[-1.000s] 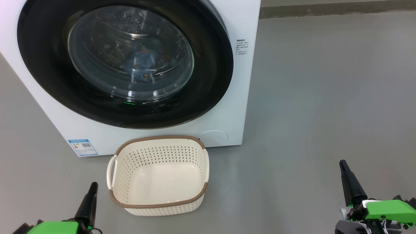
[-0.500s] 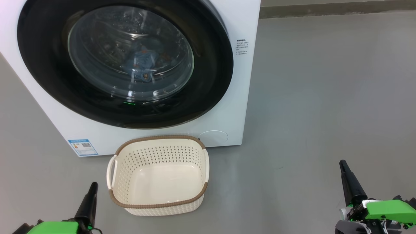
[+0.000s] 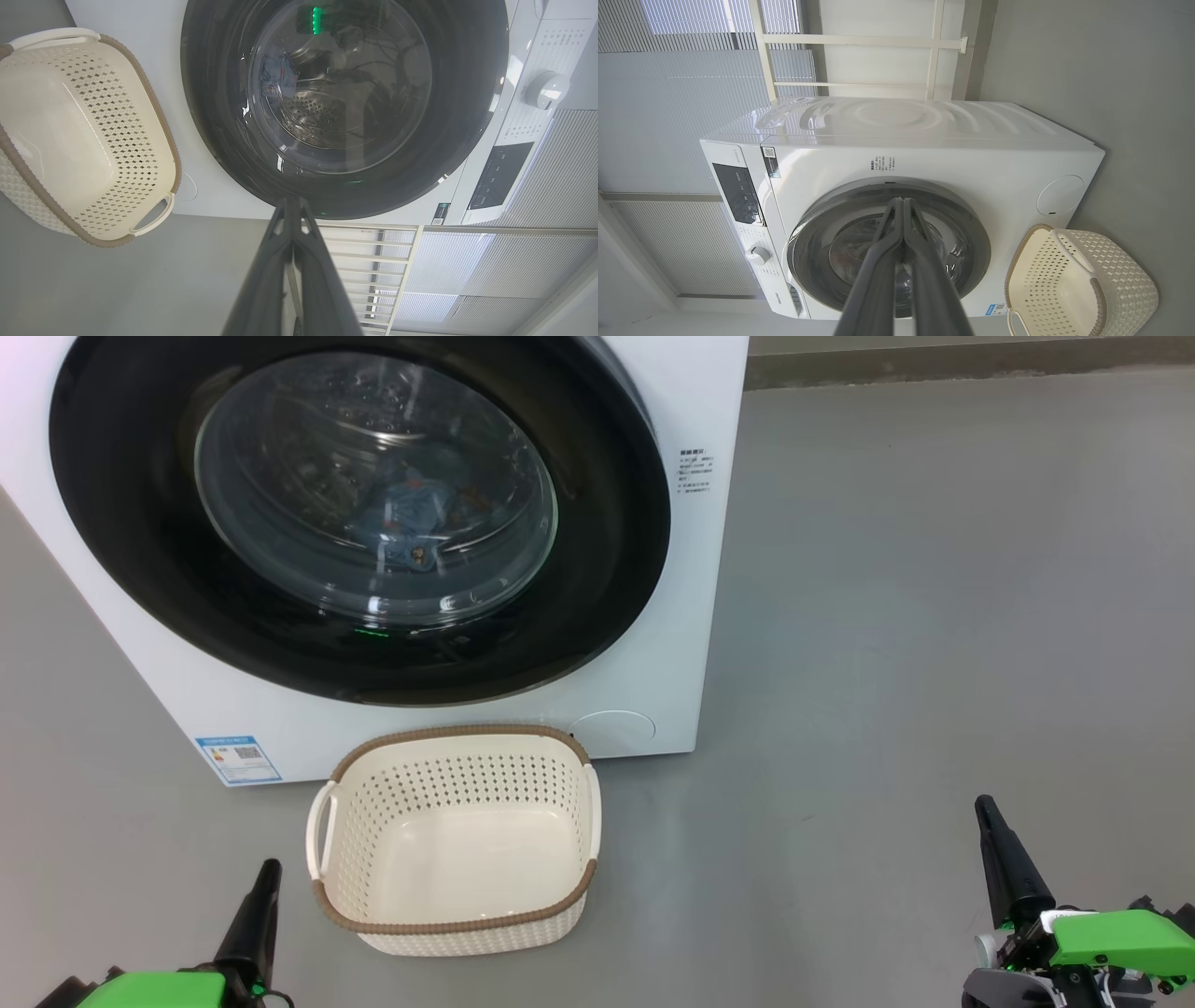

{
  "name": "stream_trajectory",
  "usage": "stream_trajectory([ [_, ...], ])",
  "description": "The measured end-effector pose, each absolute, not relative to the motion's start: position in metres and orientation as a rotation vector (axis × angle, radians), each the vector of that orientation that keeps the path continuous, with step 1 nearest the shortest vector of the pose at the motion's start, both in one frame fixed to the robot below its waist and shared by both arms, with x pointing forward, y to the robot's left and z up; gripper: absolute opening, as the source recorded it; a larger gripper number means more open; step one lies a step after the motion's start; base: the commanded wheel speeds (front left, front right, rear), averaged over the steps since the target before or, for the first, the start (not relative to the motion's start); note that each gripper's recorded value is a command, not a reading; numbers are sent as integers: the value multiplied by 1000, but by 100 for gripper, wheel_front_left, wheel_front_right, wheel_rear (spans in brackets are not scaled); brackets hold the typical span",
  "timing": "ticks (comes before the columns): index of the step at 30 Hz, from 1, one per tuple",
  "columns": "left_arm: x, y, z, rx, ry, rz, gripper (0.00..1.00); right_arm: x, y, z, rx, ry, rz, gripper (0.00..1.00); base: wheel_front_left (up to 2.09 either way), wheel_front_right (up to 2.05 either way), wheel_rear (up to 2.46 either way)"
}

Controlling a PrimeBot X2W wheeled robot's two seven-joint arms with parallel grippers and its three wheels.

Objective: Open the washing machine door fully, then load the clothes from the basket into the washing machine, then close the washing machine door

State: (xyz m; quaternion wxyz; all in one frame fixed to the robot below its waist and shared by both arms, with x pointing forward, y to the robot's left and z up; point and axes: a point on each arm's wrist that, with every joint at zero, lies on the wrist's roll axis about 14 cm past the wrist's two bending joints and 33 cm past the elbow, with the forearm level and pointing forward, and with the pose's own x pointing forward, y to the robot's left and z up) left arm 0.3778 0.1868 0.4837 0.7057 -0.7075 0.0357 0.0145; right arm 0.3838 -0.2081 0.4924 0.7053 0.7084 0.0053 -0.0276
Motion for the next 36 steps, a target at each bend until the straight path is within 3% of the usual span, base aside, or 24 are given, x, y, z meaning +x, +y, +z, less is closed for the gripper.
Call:
stream_trajectory([
  [36,378,187,484,-1573,79,32,0,384,-208,492,1575,12,-61,0,0,0,0],
])
